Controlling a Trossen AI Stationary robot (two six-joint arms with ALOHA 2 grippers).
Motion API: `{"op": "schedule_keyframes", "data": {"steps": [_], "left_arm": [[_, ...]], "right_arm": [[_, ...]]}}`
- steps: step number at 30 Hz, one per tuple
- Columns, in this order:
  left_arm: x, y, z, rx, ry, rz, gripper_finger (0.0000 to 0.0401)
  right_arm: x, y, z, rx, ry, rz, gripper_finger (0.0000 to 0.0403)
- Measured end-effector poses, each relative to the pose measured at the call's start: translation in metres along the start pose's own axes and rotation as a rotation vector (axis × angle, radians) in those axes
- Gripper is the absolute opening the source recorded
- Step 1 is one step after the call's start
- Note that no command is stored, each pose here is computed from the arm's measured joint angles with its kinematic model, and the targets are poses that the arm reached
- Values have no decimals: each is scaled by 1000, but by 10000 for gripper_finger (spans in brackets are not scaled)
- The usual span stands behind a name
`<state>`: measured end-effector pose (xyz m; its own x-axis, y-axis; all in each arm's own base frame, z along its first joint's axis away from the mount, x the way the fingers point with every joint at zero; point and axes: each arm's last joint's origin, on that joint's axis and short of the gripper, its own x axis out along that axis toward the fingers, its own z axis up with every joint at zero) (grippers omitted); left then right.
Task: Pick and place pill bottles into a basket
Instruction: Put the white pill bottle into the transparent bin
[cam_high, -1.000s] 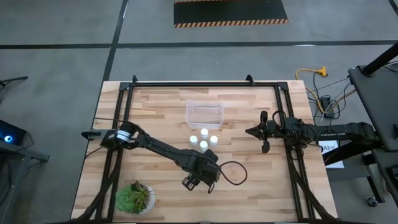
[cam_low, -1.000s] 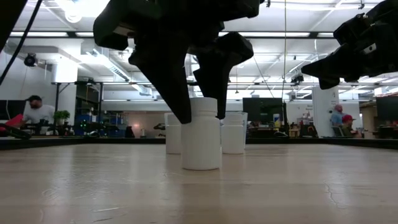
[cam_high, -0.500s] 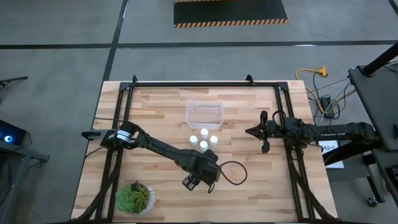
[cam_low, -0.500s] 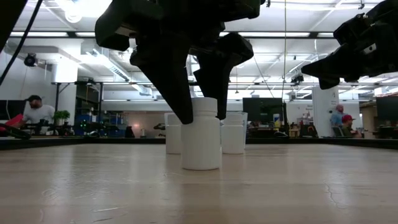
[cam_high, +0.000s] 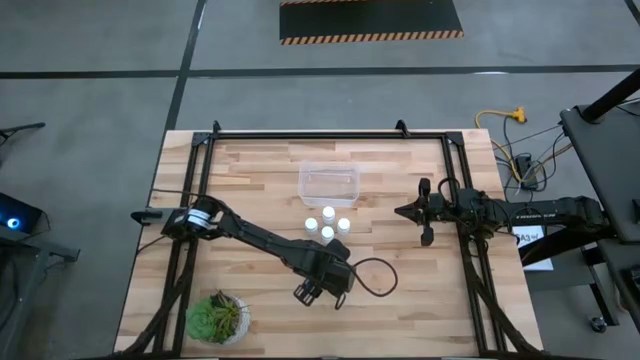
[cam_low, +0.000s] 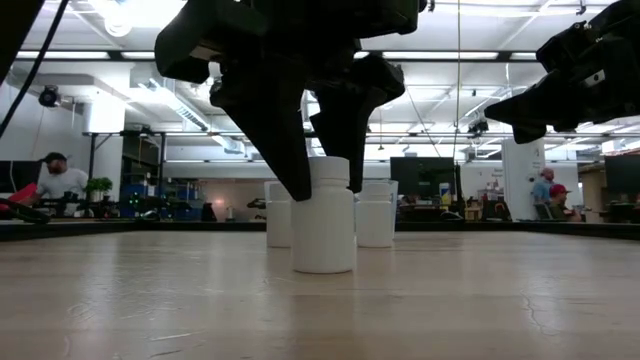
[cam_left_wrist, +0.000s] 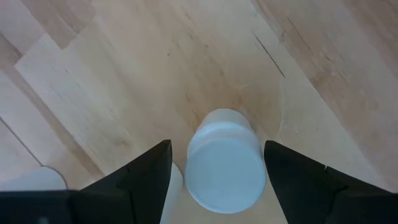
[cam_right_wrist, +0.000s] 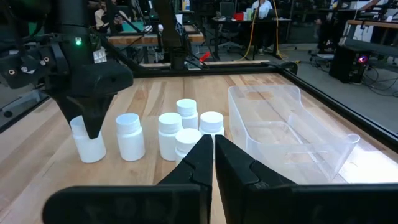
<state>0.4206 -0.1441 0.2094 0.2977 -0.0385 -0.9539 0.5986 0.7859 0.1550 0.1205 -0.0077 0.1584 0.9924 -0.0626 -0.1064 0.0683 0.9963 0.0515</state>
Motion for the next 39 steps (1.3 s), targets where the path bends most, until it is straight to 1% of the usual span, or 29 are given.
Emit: {"op": "schedule_keyframes", "data": {"steps": [8,16,29,33,39], "left_arm": [[11,-3,-7,1,27,-9,238],[11,-2,-5,-1,1,0,238],[11,-2,-4,-1,-4,1,237],[11,-2,-4,-2,-8,3,220],[11,-2,-3,-2,-15,4,171]], "right_arm": [[0,0,0,0,0,0,9],[0,0,0,0,0,0,9],[0,0,0,0,0,0,9],[0,0,0,-2,0,0,9],[0,0,0,-2,0,0,9]]}}
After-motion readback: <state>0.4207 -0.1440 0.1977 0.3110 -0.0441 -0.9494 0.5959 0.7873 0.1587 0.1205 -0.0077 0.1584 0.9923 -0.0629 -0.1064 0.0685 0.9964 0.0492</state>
